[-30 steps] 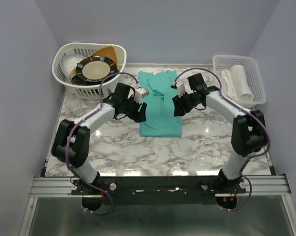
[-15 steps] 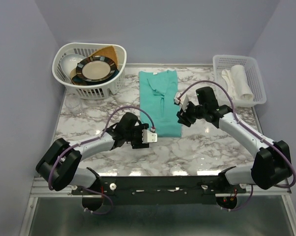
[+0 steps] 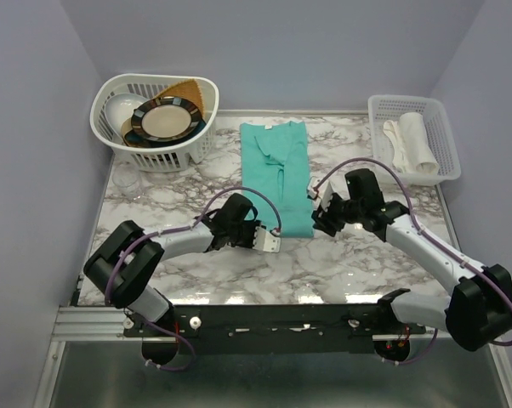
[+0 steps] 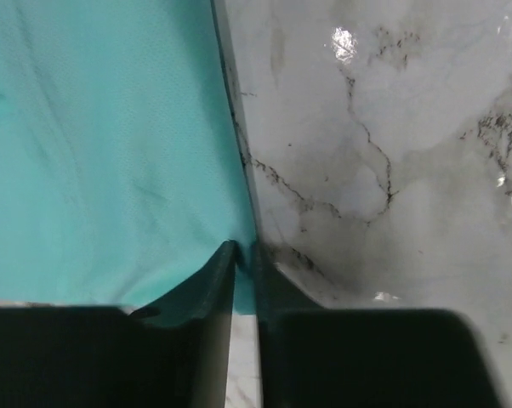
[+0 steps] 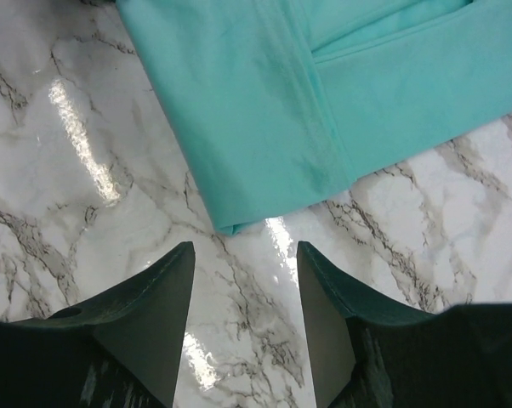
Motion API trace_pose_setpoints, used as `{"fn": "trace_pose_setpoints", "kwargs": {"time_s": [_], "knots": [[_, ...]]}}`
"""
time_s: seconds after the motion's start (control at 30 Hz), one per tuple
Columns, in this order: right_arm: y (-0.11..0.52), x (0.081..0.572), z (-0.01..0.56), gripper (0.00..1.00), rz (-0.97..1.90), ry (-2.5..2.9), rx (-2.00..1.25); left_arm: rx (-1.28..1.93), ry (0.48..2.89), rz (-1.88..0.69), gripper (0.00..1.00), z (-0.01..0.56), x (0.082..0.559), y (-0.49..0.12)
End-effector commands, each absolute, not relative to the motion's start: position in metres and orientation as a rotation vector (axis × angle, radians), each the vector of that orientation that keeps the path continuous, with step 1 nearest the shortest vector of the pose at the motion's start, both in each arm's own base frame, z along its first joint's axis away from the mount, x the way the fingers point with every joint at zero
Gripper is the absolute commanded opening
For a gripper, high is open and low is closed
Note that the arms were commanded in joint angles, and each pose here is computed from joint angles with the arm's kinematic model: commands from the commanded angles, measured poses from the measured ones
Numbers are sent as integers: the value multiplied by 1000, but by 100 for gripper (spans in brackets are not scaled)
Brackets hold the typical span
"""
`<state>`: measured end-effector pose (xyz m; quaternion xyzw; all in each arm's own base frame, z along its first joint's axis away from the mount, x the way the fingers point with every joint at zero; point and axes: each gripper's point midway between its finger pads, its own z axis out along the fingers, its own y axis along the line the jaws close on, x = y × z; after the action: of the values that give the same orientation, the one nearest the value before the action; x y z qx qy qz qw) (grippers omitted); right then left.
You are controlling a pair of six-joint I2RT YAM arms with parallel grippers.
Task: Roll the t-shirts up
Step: Roll the T-shirt to the center of the board.
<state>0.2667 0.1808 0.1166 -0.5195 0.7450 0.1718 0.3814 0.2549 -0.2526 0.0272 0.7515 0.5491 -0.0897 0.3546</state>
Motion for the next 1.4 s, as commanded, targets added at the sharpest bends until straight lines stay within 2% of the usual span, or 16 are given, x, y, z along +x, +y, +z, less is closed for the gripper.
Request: {"fn": "trace_pose_setpoints", "kwargs": {"time_s": [0.0,0.23,0.53,0.8,1.0,1.37], "knots": [[184,259,114,60,350,1753,-1417,2065,1630,-292,0,13,245,-242],[205,233,111,65,278,1446,-1559,1917,1807,-680,0,47,229,-259],[228,224,97,66,295,1422,-1600,1712,1961,-1075,0,89,213,-273],[252,216,87,72,343,1403,-1651,1523,2039,-1229,0,106,225,-267],[259,230,81,73,279,1410,-1644,1422,2065,-1378,0,118,230,-265],[264,257,66,75,108,1417,-1622,1412,2100,-1499,0,117,222,-254]]}}
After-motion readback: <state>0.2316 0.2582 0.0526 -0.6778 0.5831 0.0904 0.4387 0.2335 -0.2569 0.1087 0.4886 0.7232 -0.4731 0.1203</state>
